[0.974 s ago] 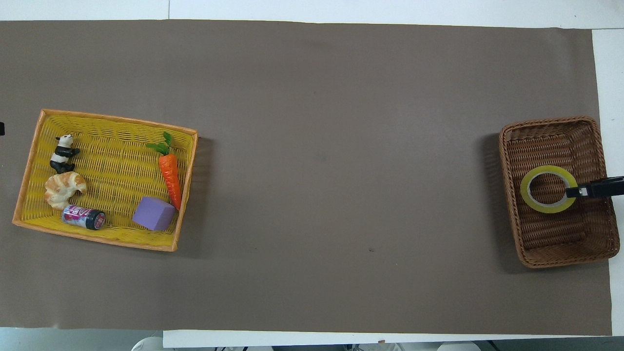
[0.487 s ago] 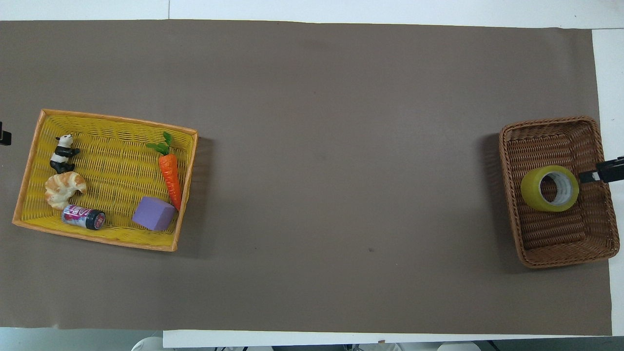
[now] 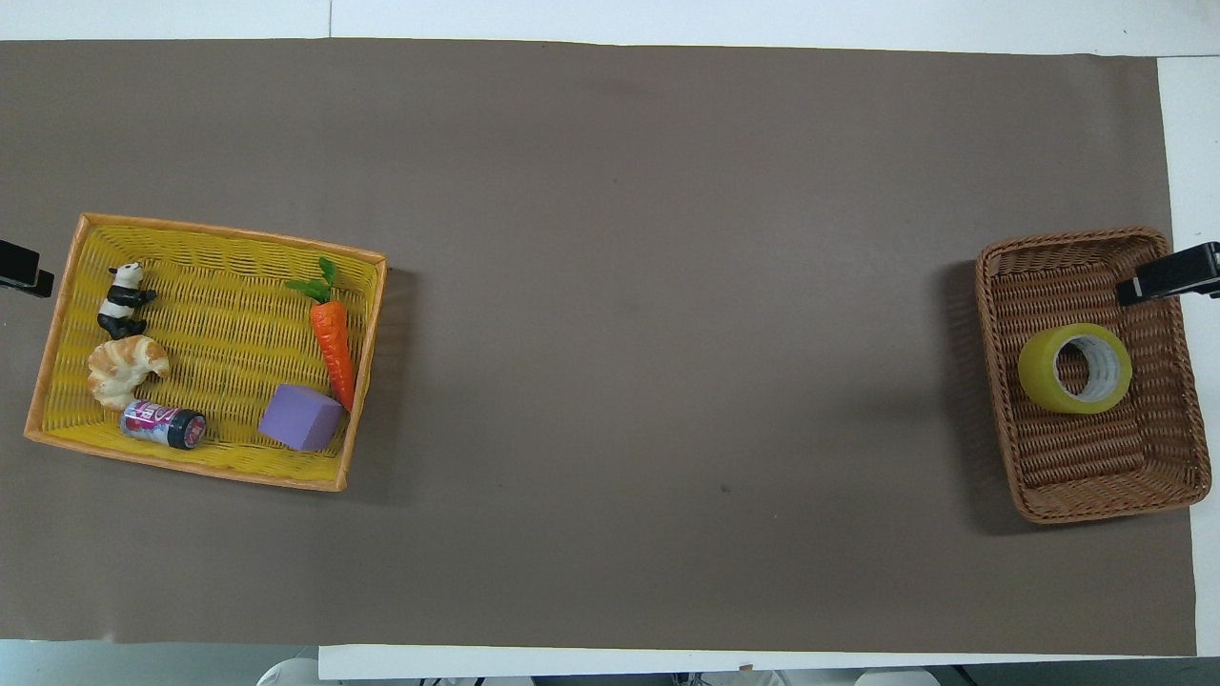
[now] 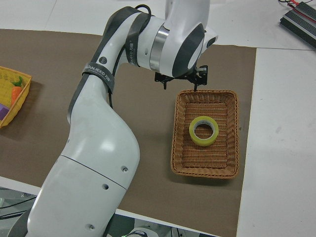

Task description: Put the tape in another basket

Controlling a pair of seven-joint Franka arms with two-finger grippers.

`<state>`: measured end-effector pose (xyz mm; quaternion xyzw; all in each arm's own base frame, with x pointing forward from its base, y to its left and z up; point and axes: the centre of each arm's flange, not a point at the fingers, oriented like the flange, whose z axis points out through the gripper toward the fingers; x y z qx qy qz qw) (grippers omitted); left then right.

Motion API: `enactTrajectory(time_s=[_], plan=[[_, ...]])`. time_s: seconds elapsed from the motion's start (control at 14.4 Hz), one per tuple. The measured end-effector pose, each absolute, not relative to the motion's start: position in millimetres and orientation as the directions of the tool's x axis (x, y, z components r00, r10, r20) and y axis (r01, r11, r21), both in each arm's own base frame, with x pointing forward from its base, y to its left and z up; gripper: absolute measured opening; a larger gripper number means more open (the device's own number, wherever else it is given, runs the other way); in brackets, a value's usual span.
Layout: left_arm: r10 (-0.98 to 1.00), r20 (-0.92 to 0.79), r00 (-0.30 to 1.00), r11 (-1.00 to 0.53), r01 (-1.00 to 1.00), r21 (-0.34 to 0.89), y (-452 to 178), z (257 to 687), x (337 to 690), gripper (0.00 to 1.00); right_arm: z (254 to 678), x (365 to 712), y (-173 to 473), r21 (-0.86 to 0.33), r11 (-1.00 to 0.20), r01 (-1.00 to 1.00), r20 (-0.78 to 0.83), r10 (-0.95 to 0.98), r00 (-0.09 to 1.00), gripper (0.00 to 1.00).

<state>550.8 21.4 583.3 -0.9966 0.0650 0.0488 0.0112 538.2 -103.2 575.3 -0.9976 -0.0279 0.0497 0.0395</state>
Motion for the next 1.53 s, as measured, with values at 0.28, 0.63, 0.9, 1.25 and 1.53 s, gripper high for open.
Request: enactTrajectory(time_s=[0.28, 0.63, 0.9, 1.25, 1.53], plan=[[-0.148, -0.091, 0.985, -0.989, -0.149, -0.004, 14, 582, 553, 1.00, 607, 526, -97, -0.074, -0.997, -0.004, -0.120, 0.005, 0.993, 0.99], [-0.169, -0.082, 0.982, -0.985, -0.170, 0.001, 1, 584, 554, 1.00, 619, 528, -93, -0.065, -0.995, -0.074, -0.158, -0.063, 0.985, 1.00], [-0.163, -0.077, 0.984, -0.986, -0.164, 0.000, 4, 587, 554, 1.00, 618, 534, -76, -0.061, -0.997, -0.046, -0.159, -0.036, 0.987, 1.00], [-0.163, -0.077, 0.984, -0.986, -0.164, 0.000, 4, 587, 554, 1.00, 623, 533, -75, -0.059, -0.997, -0.046, -0.157, -0.036, 0.987, 1.00], [-0.163, -0.077, 0.984, -0.986, -0.164, 0.000, 4, 587, 554, 1.00, 624, 532, -85, -0.058, -0.996, -0.066, -0.155, -0.056, 0.986, 1.00]])
